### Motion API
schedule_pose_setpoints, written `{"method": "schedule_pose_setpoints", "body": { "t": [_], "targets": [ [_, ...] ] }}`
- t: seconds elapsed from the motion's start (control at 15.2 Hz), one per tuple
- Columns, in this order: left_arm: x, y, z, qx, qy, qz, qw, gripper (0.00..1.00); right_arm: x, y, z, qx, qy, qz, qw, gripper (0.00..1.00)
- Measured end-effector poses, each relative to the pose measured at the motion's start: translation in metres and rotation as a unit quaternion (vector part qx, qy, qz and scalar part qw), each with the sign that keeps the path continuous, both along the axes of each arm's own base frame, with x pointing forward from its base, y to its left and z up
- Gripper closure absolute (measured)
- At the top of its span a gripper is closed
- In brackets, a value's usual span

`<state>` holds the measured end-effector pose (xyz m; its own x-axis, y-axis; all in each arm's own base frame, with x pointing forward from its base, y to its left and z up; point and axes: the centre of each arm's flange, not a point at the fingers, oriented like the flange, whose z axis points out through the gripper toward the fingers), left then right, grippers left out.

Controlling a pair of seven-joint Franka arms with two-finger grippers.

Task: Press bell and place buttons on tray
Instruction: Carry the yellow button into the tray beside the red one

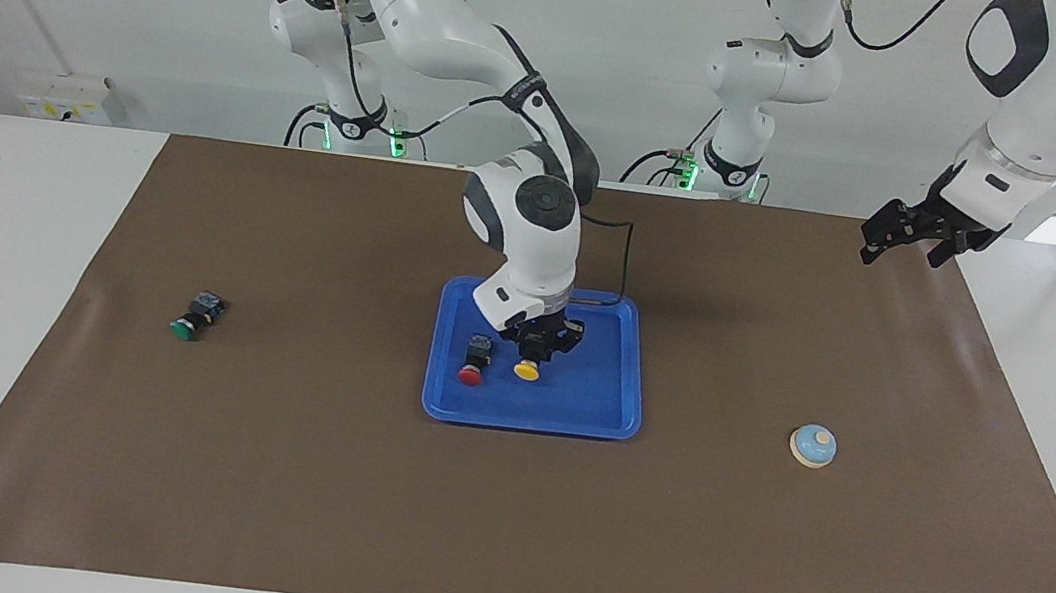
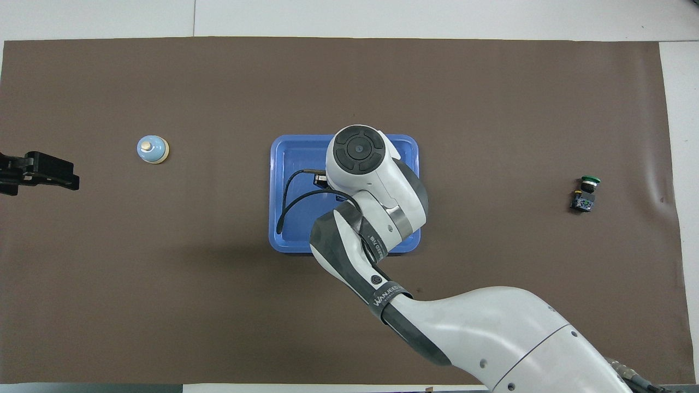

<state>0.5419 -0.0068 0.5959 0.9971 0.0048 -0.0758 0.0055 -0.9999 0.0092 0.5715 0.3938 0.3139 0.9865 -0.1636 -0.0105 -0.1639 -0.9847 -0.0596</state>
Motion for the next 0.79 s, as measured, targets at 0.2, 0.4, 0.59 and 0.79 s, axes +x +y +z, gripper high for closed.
{"method": "schedule_pose_setpoints", "body": {
  "t": [0.2,0.4,0.59,0.79],
  "targets": [
    [0.0,0.0,0.0,0.0,0.0,0.0,1.0,0.0,-0.003,-0.002,-0.009,0.0,0.0,0.0,1.0,0.58],
    [0.0,0.0,0.0,0.0,0.0,0.0,1.0,0.0,-0.004,-0.002,-0.013,0.003,-0.005,-0.001,1.0,0.44],
    [0.0,0.0,0.0,0.0,0.0,0.0,1.0,0.0,-0.005,-0.002,-0.012,0.002,-0.003,-0.008,1.0,0.14],
    [0.0,0.0,0.0,0.0,0.0,0.0,1.0,0.0,-0.003,-0.004,0.005,-0.011,0.014,-0.01,1.0,0.0]
  ]
}}
